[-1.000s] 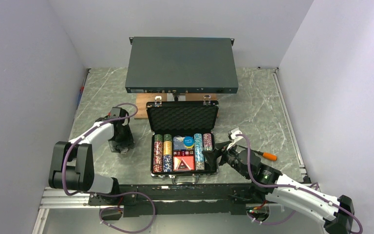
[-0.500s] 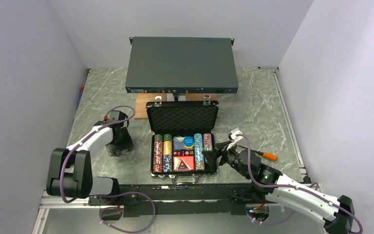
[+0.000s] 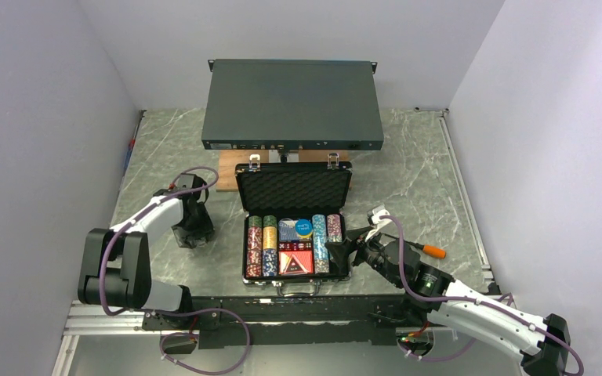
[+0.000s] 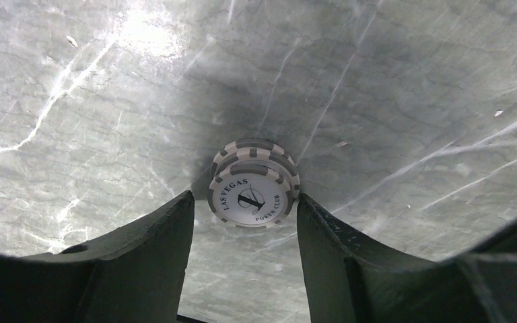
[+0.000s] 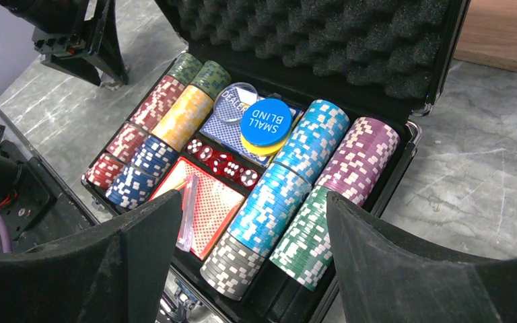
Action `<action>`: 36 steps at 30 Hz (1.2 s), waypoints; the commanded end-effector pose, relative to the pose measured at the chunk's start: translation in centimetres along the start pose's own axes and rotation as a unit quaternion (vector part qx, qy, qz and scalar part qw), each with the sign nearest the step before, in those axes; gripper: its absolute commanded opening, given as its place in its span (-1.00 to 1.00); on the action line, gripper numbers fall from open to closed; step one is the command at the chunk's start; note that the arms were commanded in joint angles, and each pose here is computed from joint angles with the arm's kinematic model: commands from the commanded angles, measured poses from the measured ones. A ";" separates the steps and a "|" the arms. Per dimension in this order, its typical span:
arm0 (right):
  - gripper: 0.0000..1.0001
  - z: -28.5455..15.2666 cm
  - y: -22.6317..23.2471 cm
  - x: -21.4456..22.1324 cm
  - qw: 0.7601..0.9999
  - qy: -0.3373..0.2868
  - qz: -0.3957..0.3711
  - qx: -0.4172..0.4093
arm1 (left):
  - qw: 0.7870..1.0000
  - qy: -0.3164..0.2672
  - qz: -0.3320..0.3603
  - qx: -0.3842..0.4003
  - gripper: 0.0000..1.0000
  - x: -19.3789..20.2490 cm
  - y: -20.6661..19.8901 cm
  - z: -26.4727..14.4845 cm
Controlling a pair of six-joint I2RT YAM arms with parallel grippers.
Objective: Pack up texas hold em set
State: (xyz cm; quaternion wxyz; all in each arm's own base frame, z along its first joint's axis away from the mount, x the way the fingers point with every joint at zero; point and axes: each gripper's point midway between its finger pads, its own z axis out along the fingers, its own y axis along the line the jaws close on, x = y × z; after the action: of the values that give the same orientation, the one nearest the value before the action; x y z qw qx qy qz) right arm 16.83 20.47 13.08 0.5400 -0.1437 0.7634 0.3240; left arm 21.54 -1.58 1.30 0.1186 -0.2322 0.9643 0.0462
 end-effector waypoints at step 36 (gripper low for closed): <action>0.60 0.2 0.4 -1.1 1.000 -0.018 0.001 -0.004 | 0.999 -0.029 0.028 0.026 -0.81 0.7 -0.7 0.2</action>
State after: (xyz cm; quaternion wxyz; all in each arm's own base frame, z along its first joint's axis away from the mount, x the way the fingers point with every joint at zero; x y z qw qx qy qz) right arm 16.84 20.48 12.90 0.5381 -0.1446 0.7654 0.3218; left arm 21.97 -2.34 1.37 0.1543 -0.2060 0.9657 0.0350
